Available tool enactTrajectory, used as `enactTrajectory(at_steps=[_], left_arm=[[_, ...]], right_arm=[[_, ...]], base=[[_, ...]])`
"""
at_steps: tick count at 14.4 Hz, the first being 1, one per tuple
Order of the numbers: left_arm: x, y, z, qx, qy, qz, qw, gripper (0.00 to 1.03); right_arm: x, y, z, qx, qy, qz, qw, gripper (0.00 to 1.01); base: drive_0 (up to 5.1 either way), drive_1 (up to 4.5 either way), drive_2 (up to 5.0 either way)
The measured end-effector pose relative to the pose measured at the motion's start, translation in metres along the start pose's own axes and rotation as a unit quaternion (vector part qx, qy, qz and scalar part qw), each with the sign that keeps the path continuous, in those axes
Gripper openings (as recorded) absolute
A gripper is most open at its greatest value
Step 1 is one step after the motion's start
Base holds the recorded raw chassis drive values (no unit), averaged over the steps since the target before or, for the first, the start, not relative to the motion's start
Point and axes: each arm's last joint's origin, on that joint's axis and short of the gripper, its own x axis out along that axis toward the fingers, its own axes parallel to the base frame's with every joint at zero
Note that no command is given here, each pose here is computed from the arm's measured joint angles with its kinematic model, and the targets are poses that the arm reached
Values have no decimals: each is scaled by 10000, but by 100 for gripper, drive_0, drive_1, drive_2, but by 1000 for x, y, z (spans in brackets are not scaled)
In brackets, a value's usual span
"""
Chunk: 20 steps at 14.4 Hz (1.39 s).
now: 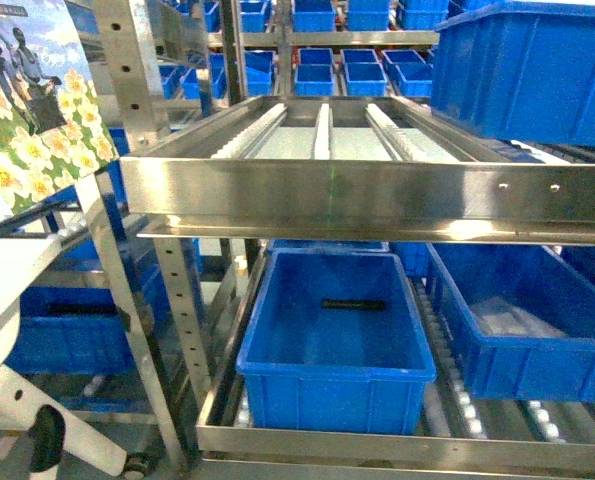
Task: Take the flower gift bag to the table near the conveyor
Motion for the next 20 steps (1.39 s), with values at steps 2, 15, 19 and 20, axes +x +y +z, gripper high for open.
enactTrajectory(at_steps=[2,15,19,20], left_arm=[[0,0,0,2,3,-1,10000,2],[0,0,0,-2,-3,1,10000,2],[0,0,0,-1,-1,2,10000,2],[0,0,0,1,2,0,10000,2]], right_arm=[[0,0,0,-1,9,3,10000,2],[0,0,0,-1,7,3,10000,2],[0,0,0,-1,11,3,10000,2],[0,0,0,0,3,4,10000,2]], base=[[-480,118,358],[-491,213,280],[-494,252,252],[-493,252,252]])
